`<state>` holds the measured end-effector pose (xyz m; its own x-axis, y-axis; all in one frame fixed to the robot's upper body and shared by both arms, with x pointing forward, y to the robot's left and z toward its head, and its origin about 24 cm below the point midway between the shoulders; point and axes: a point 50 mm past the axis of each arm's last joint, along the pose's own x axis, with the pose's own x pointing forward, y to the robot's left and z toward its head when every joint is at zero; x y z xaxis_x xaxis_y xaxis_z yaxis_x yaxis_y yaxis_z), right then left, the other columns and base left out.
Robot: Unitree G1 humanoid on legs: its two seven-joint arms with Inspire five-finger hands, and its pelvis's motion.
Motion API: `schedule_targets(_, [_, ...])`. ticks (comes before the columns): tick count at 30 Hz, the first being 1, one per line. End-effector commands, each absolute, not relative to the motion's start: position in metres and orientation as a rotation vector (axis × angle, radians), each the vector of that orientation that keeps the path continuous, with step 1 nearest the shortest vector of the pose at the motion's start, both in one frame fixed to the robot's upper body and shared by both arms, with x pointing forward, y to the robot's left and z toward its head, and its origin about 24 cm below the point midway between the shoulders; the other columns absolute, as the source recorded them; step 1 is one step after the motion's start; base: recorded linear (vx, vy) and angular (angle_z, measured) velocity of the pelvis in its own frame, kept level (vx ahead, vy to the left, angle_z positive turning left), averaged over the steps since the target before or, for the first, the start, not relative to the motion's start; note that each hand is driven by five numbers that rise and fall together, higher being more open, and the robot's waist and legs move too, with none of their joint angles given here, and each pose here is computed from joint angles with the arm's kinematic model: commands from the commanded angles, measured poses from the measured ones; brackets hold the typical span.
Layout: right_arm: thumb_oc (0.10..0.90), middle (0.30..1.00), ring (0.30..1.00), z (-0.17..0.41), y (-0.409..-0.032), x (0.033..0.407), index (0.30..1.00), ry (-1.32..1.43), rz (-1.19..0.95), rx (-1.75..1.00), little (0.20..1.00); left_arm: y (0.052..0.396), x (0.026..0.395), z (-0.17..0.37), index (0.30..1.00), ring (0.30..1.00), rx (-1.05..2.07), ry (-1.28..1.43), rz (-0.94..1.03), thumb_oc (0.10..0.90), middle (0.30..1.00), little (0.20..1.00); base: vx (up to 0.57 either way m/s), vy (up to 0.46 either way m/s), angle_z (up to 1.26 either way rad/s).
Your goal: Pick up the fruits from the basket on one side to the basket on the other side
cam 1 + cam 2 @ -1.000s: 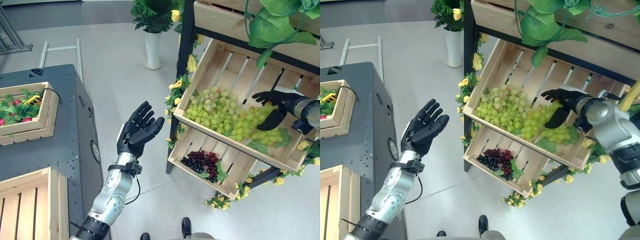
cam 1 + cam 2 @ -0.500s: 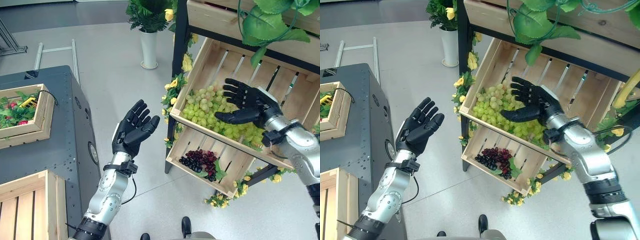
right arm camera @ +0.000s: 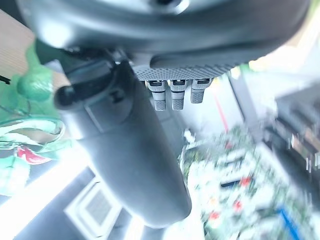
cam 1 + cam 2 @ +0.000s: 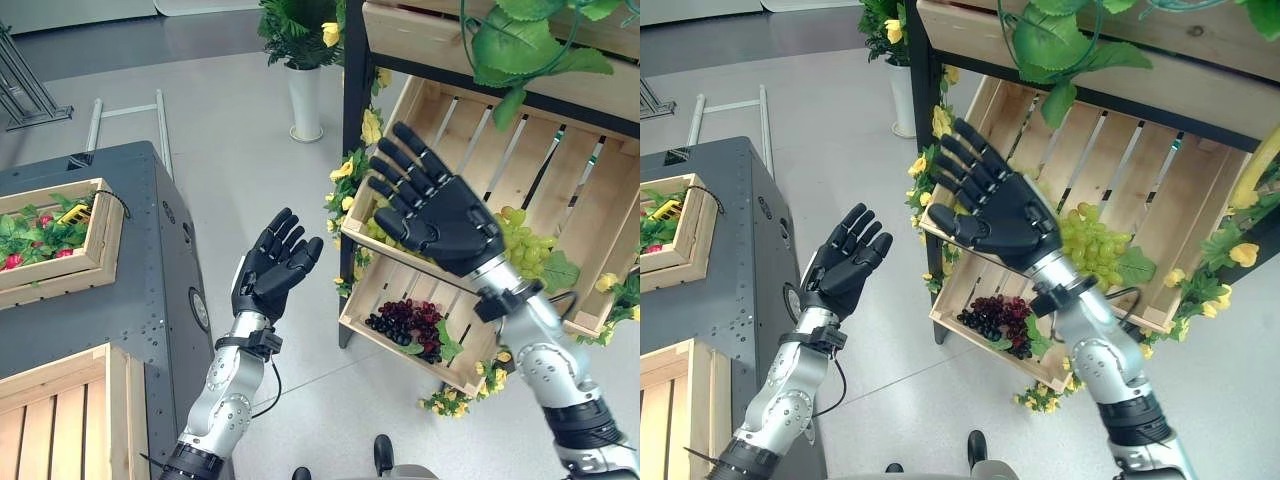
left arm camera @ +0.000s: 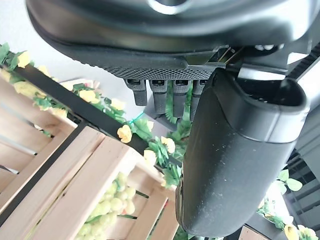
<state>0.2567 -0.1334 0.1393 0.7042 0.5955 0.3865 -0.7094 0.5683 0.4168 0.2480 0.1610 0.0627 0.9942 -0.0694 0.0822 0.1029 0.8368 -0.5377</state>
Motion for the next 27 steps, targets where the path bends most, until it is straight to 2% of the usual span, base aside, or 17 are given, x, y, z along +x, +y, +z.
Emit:
schedule_targets(1, [0.8,0.9,0.9,0.134,-0.112,0.239,0.9,-0.238,0.998,0.647,0.9,0.152,0.25,0.087,0.9,0.9,-0.581,-0.211,-0.203,0.8,0.9,0.9,-0.03,-0.03,0.05])
schedule_targets(5, [0.8,0.9,0.9,0.091,-0.102,0.23,0.9,-0.097,1.03,0.655,0.9,0.153,0.246,0.073,0.9,0.9,-0.573,-0.166,-0.205,0.8,0.9,0.9,-0.02,-0.04,0.05])
schedule_targets(10, [0.8,0.9,0.9,0.053,-0.107,0.229,0.9,0.02,0.962,0.597,0.9,0.157,0.244,0.059,0.9,0.9,-0.563,-0.111,-0.186,0.8,0.9,0.9,-0.01,-0.05,0.15])
schedule_targets(14, [0.8,0.9,0.9,0.026,-0.111,0.223,0.9,0.109,0.893,0.47,0.9,0.168,0.24,0.045,0.9,0.9,-0.492,-0.086,-0.075,0.8,0.9,0.9,-0.02,-0.071,0.18])
schedule_targets(16, [0.8,0.9,0.9,0.008,-0.115,0.22,0.9,0.187,0.824,0.455,0.9,0.181,0.234,0.027,0.9,0.9,-0.415,-0.005,0.031,0.8,0.9,0.9,-0.03,-0.095,0.23])
schedule_targets(19, [0.8,0.9,0.9,-0.006,-0.118,0.213,0.9,0.235,0.767,0.41,0.9,0.19,0.224,0.005,0.9,0.9,-0.422,0.098,0.088,0.8,0.9,0.9,-0.02,-0.091,0.23])
schedule_targets(27, [0.8,0.9,0.9,-0.04,-0.133,0.206,0.9,0.384,0.528,0.343,0.9,0.178,0.212,-0.022,0.9,0.9,-0.435,0.232,0.014,0.8,0.9,0.9,-0.05,-0.086,0.24])
